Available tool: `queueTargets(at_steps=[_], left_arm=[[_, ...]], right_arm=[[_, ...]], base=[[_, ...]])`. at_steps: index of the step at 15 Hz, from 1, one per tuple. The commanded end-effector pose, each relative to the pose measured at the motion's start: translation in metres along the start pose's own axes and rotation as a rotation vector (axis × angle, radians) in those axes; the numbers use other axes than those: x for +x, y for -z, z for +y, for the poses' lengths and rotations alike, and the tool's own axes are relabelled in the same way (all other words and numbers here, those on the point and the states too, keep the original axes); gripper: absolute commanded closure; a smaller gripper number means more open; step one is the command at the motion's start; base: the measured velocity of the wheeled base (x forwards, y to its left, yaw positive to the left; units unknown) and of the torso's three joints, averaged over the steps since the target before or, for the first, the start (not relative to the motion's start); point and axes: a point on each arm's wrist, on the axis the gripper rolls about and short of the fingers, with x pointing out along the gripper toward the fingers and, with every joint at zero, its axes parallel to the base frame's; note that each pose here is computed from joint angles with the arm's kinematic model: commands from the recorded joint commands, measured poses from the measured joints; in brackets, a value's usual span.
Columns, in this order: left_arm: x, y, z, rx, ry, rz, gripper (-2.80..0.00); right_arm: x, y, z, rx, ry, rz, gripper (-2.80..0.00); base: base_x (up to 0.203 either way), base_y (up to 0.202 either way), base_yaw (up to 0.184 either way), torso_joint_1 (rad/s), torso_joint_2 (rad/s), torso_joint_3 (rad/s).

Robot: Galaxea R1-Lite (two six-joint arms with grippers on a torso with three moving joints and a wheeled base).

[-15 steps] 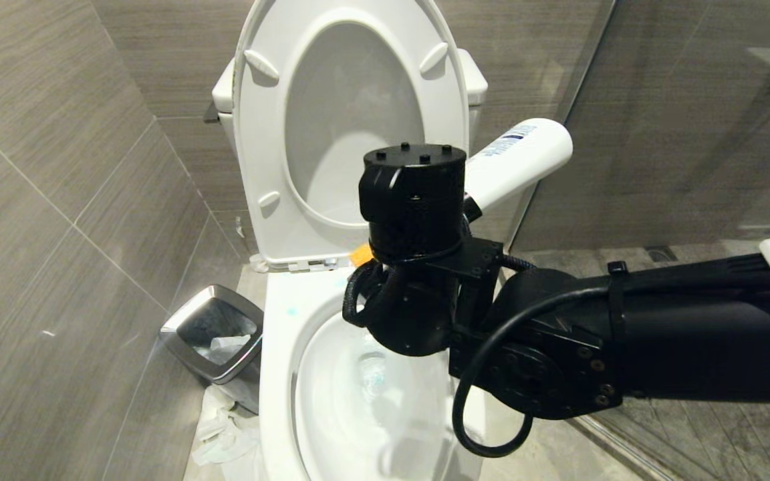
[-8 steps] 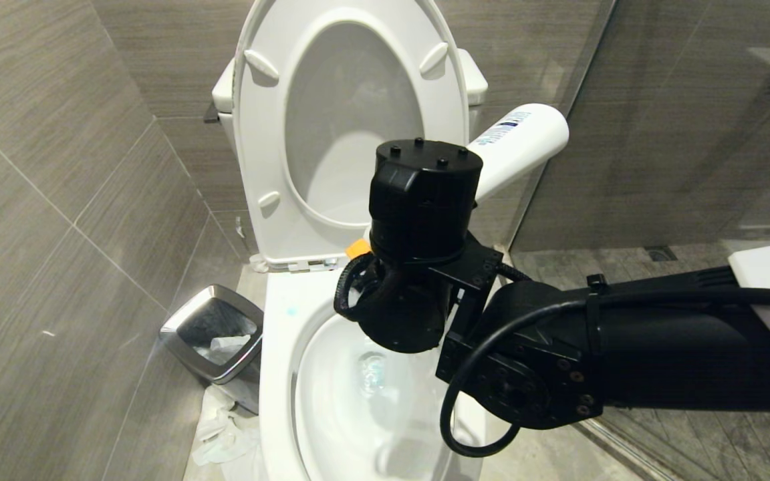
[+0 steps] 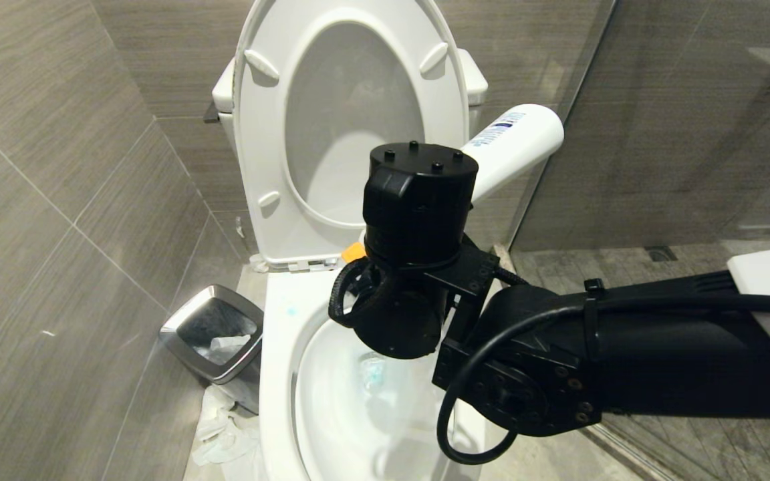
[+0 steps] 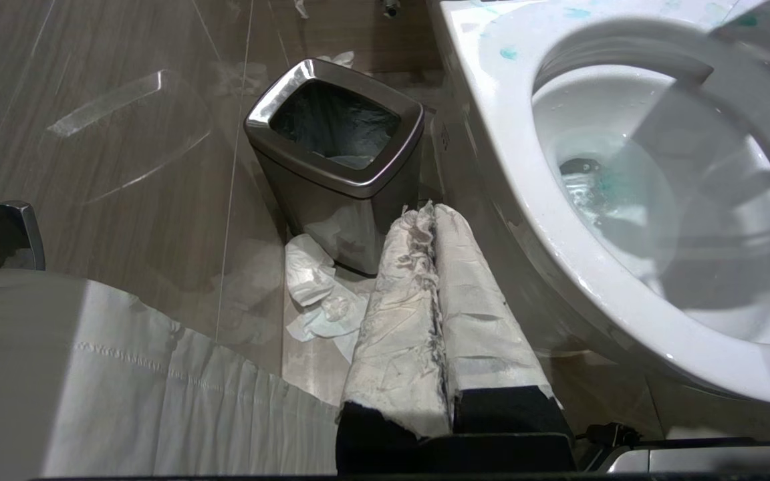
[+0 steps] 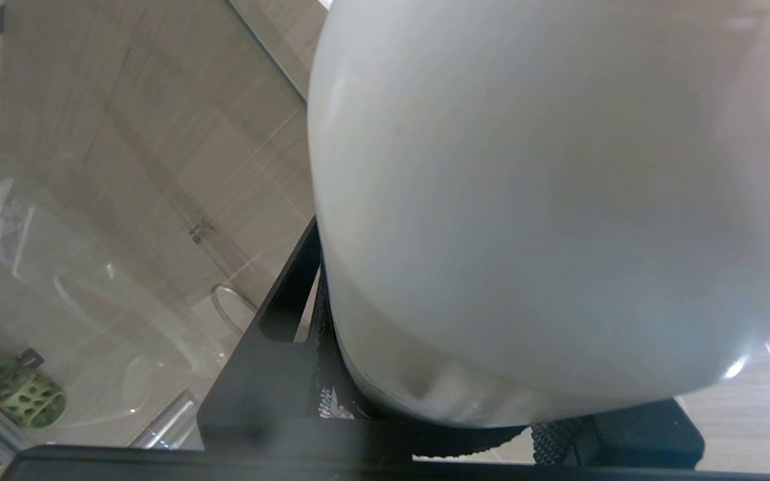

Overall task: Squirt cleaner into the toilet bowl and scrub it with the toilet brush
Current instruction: Pour in the cleaning agent

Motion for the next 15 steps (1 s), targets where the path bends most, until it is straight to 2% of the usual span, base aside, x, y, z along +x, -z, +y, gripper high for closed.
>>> queueTargets(at_steps=[1, 12, 15], left_arm=[[0.0, 0.0, 0.0, 0.0, 0.0, 0.002, 0.0], [0.0, 0.0, 0.0, 0.0, 0.0, 0.002, 0.0], [0.0, 0.0, 0.0, 0.0, 0.0, 0.002, 0.0]], right_arm=[[-0.001, 0.001, 0.0, -0.009, -0.003, 0.004, 0.0], [-0.002, 0.009, -0.003, 0.016, 0.006, 0.003, 0.0], [-0.004, 0.015, -0.004, 0.086, 0.015, 0.01, 0.0]], base=[[0.0, 0.0, 0.0, 0.0, 0.0, 0.0], [0.0, 0.0, 0.0, 0.0, 0.0, 0.0], [0.0, 0.0, 0.0, 0.0, 0.0, 0.0]])
